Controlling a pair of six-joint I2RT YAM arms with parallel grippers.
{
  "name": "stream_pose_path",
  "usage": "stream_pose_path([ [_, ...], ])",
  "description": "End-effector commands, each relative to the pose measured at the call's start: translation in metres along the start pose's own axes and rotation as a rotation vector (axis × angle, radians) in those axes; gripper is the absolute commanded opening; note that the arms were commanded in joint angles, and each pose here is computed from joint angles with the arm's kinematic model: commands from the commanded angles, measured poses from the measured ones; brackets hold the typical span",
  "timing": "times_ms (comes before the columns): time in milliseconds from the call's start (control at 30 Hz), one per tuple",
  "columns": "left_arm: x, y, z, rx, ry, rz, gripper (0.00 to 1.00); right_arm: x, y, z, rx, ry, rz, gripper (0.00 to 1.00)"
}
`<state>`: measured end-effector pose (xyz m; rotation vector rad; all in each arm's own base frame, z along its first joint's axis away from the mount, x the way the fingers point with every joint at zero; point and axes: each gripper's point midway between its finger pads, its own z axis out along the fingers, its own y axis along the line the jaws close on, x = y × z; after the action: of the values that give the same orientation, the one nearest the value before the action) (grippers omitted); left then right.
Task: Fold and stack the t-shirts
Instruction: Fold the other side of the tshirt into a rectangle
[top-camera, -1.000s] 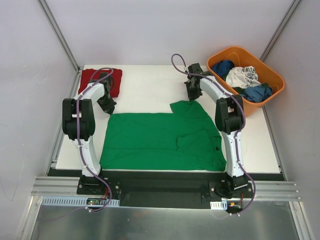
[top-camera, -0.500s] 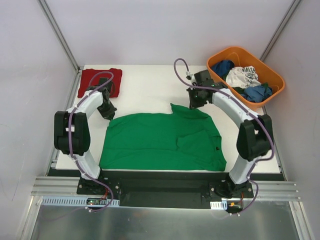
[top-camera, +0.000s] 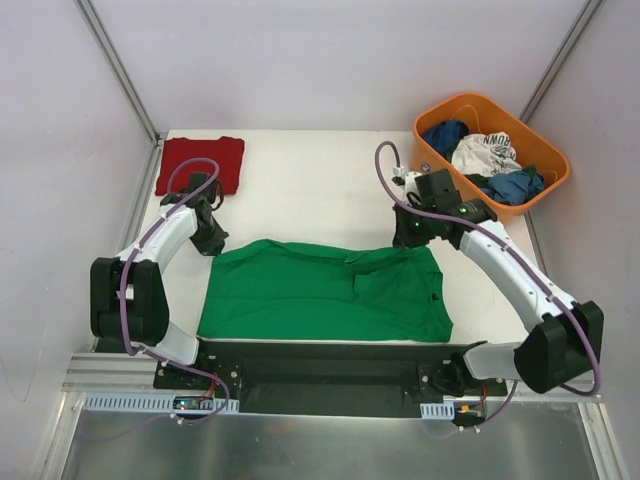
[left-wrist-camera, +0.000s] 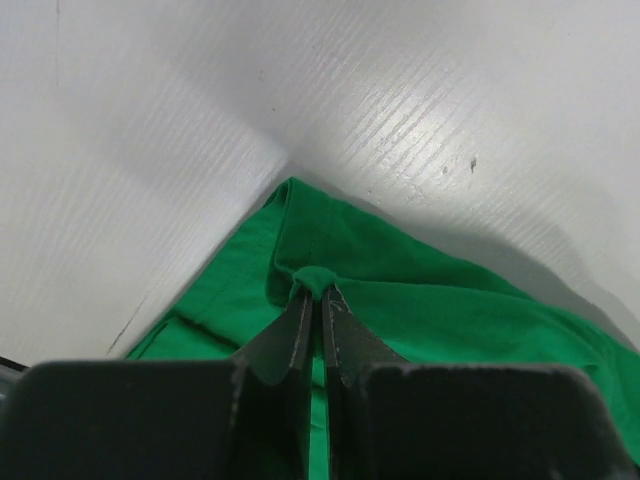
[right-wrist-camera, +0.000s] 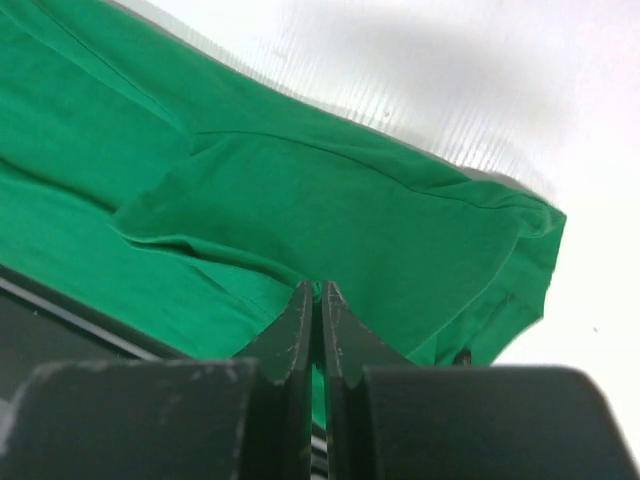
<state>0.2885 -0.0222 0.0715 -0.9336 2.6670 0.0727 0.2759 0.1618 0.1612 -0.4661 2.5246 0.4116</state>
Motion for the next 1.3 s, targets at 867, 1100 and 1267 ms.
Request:
stream_pose_path([
  [867, 0.015, 0.035, -0.03, -0.007, -0.108, -0.051, 0.0, 0.071, 0.0, -0.044, 0.007, 0.122, 0.006, 0.01],
  [1100, 0.028, 0.041, -0.016, -0.038, -0.058, -0.052, 0.01, 0.094, -0.006, -0.015, 0.004, 0.207, 0.014, 0.01],
  [1267, 0.038, 0.047, -0.008, -0.061, -0.03, -0.057, 0.09, 0.109, -0.007, -0.004, 0.002, 0.265, 0.046, 0.05],
])
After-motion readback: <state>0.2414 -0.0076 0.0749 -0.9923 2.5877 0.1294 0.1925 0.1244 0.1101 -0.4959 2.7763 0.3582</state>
